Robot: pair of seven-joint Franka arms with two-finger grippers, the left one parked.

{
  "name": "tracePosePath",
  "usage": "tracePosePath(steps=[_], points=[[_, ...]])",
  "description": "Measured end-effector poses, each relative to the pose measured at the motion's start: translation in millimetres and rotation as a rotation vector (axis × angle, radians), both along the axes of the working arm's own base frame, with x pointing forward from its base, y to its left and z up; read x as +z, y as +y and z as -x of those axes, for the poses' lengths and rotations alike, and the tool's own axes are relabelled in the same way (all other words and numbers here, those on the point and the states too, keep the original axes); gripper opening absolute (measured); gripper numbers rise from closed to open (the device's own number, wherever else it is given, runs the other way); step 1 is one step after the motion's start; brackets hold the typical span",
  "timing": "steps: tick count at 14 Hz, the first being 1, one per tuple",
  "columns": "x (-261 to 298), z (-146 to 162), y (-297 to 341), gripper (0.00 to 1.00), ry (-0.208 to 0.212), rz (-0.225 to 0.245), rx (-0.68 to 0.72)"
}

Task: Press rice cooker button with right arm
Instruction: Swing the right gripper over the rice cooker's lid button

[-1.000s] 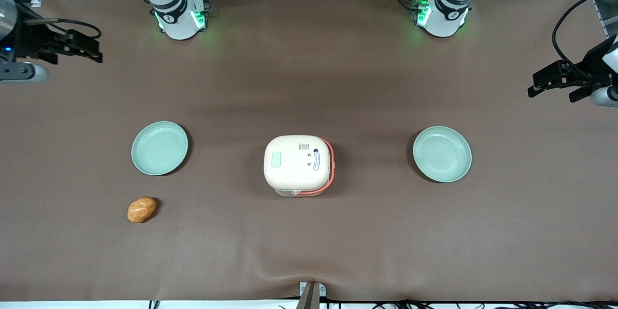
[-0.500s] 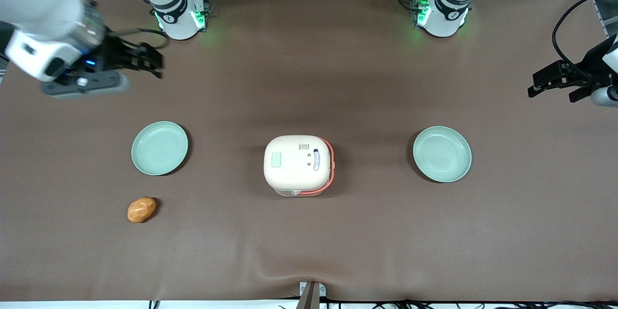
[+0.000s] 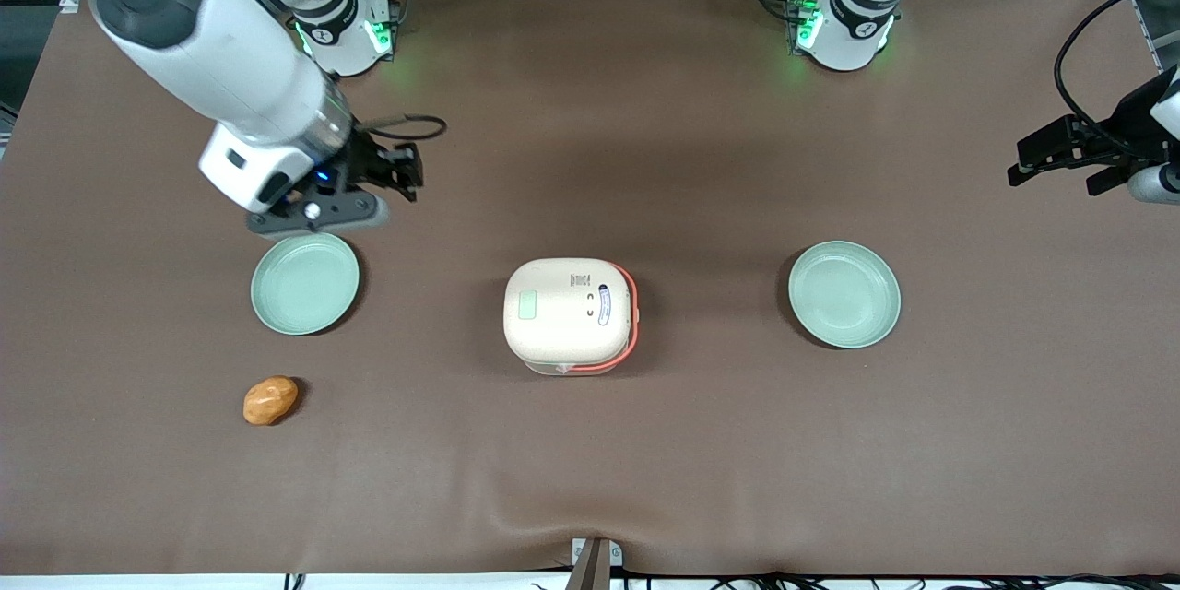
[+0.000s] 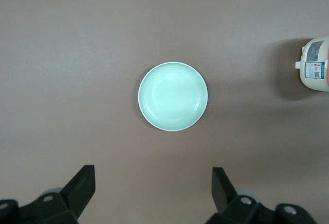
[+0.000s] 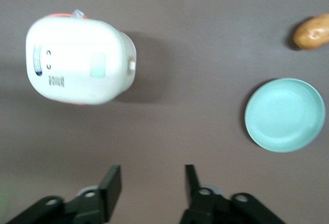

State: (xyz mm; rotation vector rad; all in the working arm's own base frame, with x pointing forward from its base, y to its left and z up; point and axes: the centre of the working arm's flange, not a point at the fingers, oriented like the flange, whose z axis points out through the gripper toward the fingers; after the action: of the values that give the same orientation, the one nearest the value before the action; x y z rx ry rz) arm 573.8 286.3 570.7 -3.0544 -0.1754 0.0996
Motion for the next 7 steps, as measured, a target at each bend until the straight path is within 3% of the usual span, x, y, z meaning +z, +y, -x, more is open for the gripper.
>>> tracePosePath(steps=[3,6,7], points=[[-26,-10,25,0.24,-0.027,-0.019,0.014],[-53,-16,51,0.19,-0.044,-0.033,0.001],[-62,-18,61,0.13,-0.055,-0.041,0.002]])
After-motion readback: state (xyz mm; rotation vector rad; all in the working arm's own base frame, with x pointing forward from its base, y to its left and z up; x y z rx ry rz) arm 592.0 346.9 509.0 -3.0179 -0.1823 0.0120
